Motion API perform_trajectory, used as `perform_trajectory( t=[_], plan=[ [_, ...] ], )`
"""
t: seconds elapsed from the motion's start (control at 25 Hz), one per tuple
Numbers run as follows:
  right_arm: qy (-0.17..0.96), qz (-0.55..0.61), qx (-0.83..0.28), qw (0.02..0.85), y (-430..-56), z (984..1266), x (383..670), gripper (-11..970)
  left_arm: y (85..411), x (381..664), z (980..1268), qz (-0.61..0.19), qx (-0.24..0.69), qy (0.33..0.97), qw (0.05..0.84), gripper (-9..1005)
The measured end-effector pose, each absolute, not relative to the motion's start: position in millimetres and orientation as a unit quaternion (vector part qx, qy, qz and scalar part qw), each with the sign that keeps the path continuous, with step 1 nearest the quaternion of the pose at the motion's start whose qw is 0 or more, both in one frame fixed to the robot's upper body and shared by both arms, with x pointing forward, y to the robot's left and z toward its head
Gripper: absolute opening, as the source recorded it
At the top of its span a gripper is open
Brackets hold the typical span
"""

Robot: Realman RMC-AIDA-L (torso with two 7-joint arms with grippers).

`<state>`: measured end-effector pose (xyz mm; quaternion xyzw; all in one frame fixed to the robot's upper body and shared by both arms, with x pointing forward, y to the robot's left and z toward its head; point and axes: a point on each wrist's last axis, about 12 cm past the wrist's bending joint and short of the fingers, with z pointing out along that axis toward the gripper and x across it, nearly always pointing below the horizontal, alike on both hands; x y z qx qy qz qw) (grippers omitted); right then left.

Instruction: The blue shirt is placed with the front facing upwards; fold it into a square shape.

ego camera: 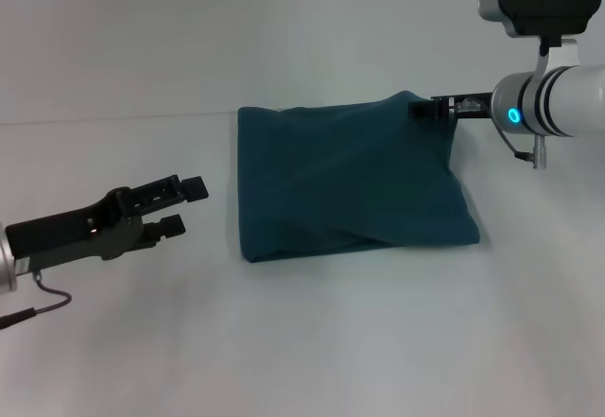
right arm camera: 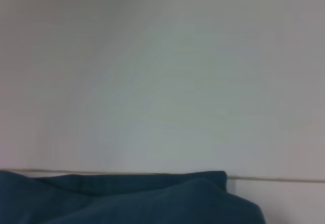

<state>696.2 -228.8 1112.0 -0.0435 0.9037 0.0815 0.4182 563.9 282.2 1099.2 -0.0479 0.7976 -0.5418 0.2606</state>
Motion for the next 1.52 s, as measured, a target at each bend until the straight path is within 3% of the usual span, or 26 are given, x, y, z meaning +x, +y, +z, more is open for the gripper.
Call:
perform_trajectory(
  t=[0.28, 0.68, 1.04, 1.16, 1.52],
  plan=[
    [0.906, 0.074, -0.046, 0.414, -233.8, 1114.1, 696.3, 946, 283.6, 564.6, 1099.1, -0.539, -0.051, 0.798, 0.263, 948],
    [0.869, 0.245, 0.028, 0.428, -264.3, 1161.0, 684.3, 940, 285.2, 564.5, 1098.7, -0.537, -0.053, 0.799, 0.265, 949],
    [0.855, 0.342, 0.156, 0.357, -298.4, 1138.8, 680.6, 915, 283.9, 564.0, 1100.6, -0.546, -0.052, 0.791, 0.27, 949],
    [0.862, 0.329, 0.184, 0.339, -283.9, 1129.4, 686.9, 483, 280.8, 565.1, 1102.3, -0.551, -0.046, 0.786, 0.276, 949],
    [0.86, 0.355, 0.169, 0.325, -286.5, 1140.4, 684.6, 307, 278.5, 565.2, 1101.0, -0.546, -0.04, 0.794, 0.264, 949]
  ],
)
